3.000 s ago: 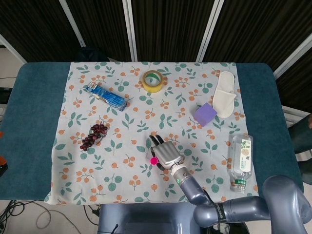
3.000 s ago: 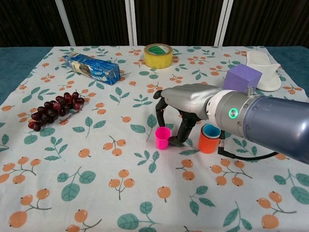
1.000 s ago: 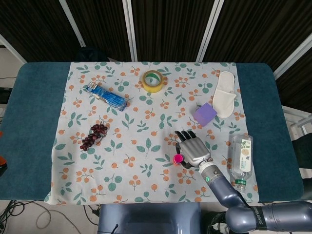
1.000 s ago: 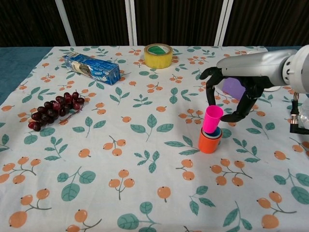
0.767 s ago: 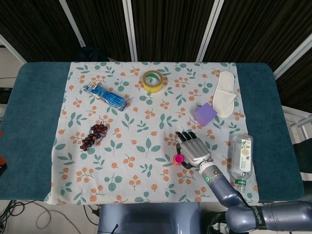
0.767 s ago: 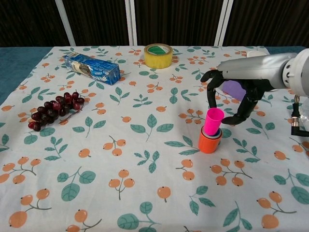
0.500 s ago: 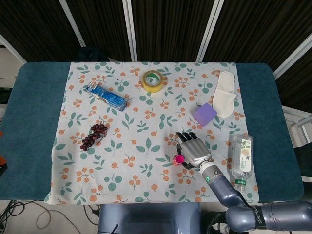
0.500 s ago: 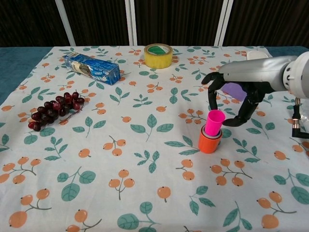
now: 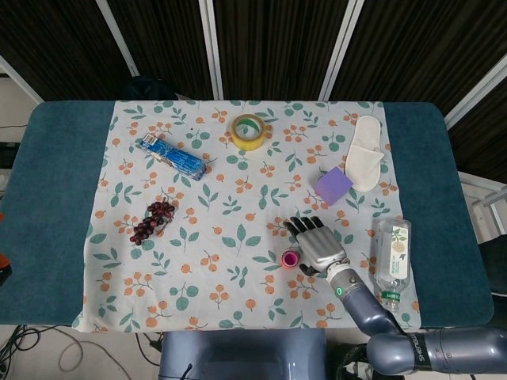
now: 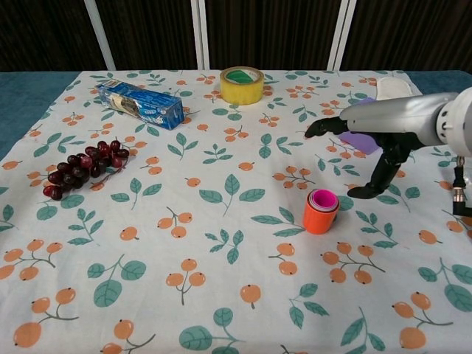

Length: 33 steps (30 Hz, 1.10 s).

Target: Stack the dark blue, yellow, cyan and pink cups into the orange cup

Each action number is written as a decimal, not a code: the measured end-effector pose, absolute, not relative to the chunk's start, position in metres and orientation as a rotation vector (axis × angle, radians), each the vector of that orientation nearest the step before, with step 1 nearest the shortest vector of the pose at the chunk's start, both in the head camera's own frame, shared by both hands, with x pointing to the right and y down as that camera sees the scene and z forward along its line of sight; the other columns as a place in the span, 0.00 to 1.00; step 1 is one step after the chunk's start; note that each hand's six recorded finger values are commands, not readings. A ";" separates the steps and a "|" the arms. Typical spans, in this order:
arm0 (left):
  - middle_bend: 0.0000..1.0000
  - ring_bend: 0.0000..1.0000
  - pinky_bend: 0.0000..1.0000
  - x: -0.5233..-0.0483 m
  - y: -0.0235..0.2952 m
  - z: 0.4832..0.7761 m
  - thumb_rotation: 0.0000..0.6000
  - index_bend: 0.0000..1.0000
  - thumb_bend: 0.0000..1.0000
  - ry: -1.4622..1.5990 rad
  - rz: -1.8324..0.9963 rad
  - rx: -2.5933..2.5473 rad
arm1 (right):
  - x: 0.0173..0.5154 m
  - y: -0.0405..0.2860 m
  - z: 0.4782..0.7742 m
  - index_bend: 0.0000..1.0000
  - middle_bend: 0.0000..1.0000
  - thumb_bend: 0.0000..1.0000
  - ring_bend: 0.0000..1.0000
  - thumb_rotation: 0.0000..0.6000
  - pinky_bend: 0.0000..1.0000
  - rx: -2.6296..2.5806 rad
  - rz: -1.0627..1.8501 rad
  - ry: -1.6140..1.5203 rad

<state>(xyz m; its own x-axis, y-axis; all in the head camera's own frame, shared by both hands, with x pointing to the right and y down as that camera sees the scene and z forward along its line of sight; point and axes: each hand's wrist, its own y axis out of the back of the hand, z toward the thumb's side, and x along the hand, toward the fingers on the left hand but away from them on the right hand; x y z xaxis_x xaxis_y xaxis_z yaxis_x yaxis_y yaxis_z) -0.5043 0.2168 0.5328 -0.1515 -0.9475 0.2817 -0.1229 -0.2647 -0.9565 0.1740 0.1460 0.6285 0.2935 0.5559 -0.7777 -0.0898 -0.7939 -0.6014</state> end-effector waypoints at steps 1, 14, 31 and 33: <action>0.03 0.00 0.00 -0.504 0.217 0.533 1.00 0.16 0.80 1.267 -1.495 -1.408 | 0.176 0.144 0.626 0.00 0.00 0.40 0.00 1.00 0.07 -2.011 1.538 -0.423; 0.02 0.00 0.00 -0.502 0.217 0.533 1.00 0.16 0.80 1.261 -1.488 -1.411 | 0.249 0.134 0.548 0.00 0.00 0.40 0.00 1.00 0.04 -1.730 1.420 -0.785; 0.02 0.00 0.00 -0.501 0.216 0.532 1.00 0.16 0.80 1.257 -1.478 -1.400 | 0.372 0.252 0.523 0.00 0.00 0.40 0.00 1.00 0.01 -1.443 1.356 -1.056; 0.02 0.00 0.00 -0.502 0.216 0.532 1.00 0.16 0.80 1.254 -1.479 -1.398 | 0.372 0.253 0.524 0.00 0.00 0.40 0.00 1.00 0.01 -1.448 1.361 -1.055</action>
<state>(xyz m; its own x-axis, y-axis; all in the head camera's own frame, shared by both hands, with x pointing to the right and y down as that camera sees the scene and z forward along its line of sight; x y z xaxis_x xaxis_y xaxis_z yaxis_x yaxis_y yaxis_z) -0.5018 0.2155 0.5323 -0.1391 -0.9531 0.2688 -0.1092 -0.2550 -0.9607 0.3721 0.2530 0.5240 0.0460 0.9619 -0.2693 0.0208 -0.2705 -0.9625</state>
